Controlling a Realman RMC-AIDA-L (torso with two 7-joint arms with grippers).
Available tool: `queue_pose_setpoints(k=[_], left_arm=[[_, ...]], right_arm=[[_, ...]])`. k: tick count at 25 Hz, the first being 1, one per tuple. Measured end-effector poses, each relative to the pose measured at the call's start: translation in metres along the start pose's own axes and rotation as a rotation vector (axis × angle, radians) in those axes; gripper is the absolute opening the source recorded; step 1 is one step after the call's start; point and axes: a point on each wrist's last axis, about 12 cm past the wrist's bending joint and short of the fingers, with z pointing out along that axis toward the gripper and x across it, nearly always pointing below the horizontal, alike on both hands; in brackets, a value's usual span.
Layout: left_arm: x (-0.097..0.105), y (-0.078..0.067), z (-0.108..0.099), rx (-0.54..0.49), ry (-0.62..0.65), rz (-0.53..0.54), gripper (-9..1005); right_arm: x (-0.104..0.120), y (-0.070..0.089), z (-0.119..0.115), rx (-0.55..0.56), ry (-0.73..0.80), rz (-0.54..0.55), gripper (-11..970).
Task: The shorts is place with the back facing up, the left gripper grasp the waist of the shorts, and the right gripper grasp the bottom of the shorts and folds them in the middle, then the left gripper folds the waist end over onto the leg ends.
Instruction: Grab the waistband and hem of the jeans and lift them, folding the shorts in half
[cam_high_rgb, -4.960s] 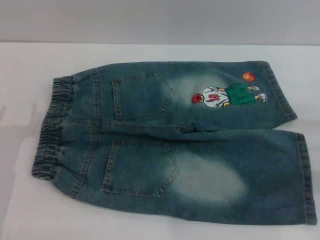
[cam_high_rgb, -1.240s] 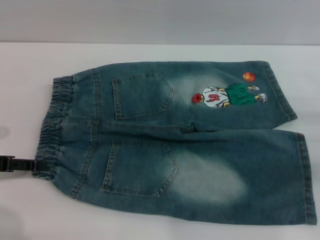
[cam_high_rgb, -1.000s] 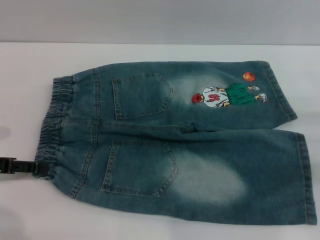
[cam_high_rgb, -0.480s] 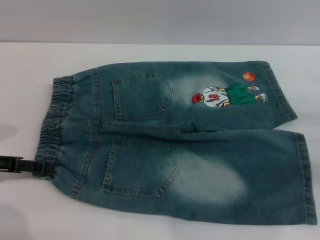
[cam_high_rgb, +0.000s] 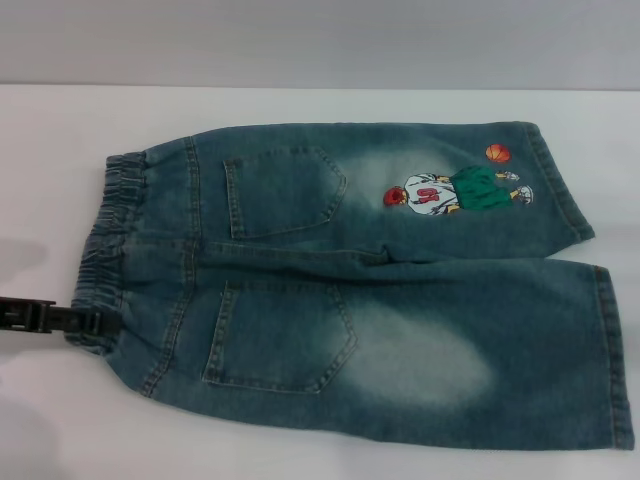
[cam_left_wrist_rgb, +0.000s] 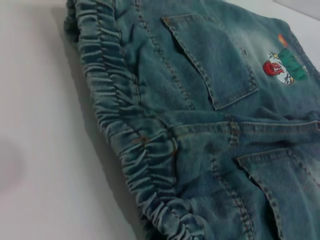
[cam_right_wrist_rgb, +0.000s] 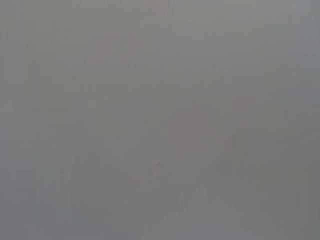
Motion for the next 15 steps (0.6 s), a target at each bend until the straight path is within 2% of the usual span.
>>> queue_pose_setpoints(k=[4,9,15], left_arm=[[-0.001,0.001,-0.002,-0.004,-0.005,-0.002,758],[-0.001,0.003,-0.009,-0.052,-0.021,-0.005,596],[-0.001,0.005,-0.014,-0.089,-0.037,-0.029,464]], right_arm=[[0.0,0.0,0.0,0.001,0.0,-0.002,701],[-0.001,-0.001,0.001,0.0,-0.003,-0.004,702],[-0.001,-0.001,0.001,0.001,-0.004,-0.005,701]])
